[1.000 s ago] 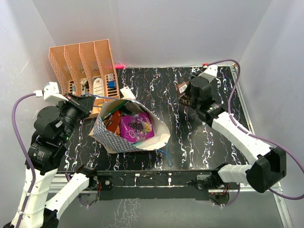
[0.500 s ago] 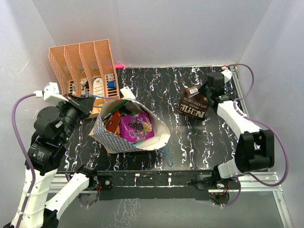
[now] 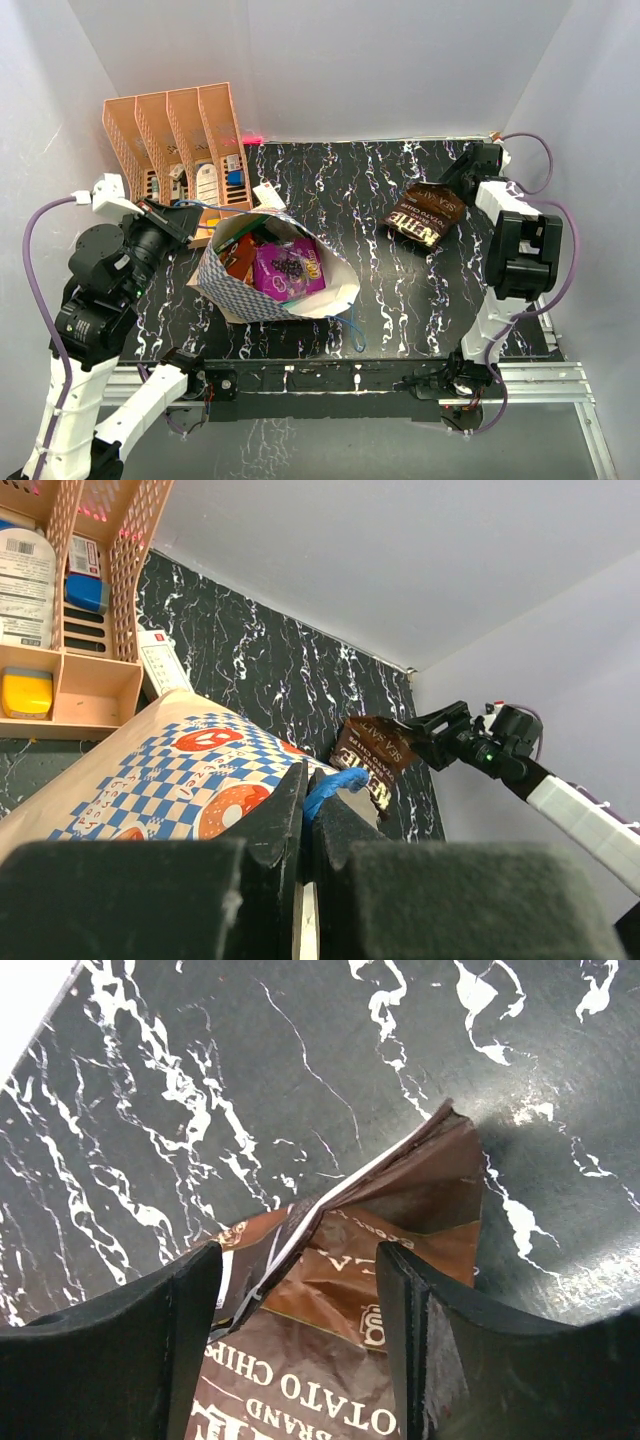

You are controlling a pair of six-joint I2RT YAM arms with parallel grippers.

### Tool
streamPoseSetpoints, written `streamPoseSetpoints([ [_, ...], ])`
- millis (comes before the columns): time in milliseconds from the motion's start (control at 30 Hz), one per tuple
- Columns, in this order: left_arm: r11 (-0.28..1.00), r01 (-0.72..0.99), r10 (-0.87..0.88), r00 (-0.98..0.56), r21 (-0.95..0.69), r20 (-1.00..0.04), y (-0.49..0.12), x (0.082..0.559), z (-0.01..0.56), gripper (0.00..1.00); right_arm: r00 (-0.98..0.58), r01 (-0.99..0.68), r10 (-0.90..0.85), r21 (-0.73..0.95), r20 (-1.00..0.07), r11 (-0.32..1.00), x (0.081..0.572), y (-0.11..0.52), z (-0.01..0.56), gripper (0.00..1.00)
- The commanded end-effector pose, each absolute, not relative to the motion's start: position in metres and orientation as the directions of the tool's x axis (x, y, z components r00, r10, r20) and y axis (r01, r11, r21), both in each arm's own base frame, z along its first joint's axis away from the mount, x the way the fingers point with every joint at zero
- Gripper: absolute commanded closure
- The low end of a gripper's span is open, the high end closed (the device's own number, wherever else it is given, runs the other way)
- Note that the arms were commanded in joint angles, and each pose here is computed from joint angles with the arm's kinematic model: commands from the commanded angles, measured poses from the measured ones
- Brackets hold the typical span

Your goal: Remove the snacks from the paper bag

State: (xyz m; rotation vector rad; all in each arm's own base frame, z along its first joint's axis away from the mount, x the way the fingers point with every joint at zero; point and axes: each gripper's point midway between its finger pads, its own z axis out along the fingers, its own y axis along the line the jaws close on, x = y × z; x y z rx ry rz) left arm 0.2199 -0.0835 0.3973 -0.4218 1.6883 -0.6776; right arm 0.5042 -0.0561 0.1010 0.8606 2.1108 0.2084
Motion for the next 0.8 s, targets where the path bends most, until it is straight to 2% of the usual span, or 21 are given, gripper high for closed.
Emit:
streamPoseSetpoints([
  [0,0.749,0.135,-0.623,-0.191,-0.649,-0.759,-0.084,0.213,0.421,1.0,-0.504,0.426,0.607,0.434,-0.615,0.794,0.501,-0.042,0.117,0.33],
  [100,0.746,0.149,-0.617,-0.212,-0.649,-0.758,-0.089,0.213,0.418,1.0,-0.467,0.409,0.609,0.454,-0.641,0.791,0.487,-0.04,0.137,0.23],
  [133,0.746,0.15,-0.615,-0.22,-0.649,-0.757,-0.09,0.214,0.416,1.0,-0.437,0.411,0.605,0.451,-0.665,0.792,0.483,-0.044,0.152,0.12],
  [200,0.745,0.15,-0.613,-0.232,-0.65,-0.755,-0.092,0.213,0.414,1.0,-0.402,0.437,0.579,0.407,-0.709,0.802,0.475,-0.056,0.167,0.03],
  [400,0.717,0.171,-0.631,-0.251,-0.675,-0.734,-0.098,0.212,0.413,1.0,-0.358,0.411,0.548,0.399,-0.756,0.82,0.468,-0.059,0.208,0.02],
  [500,0.713,0.179,-0.63,-0.261,-0.678,-0.731,-0.101,0.212,0.416,1.0,-0.374,0.356,0.563,0.446,-0.737,0.821,0.465,-0.044,0.219,0.02],
  [633,0.715,0.183,-0.625,-0.266,-0.675,-0.734,-0.102,0.212,0.415,1.0,-0.471,0.144,0.578,0.589,-0.666,0.796,0.449,0.031,0.225,0.02],
  [767,0.729,0.196,-0.6,-0.277,-0.656,-0.75,-0.104,0.212,0.408,1.0,-0.589,-0.111,0.472,0.644,-0.656,0.757,0.41,0.14,0.252,0.02],
])
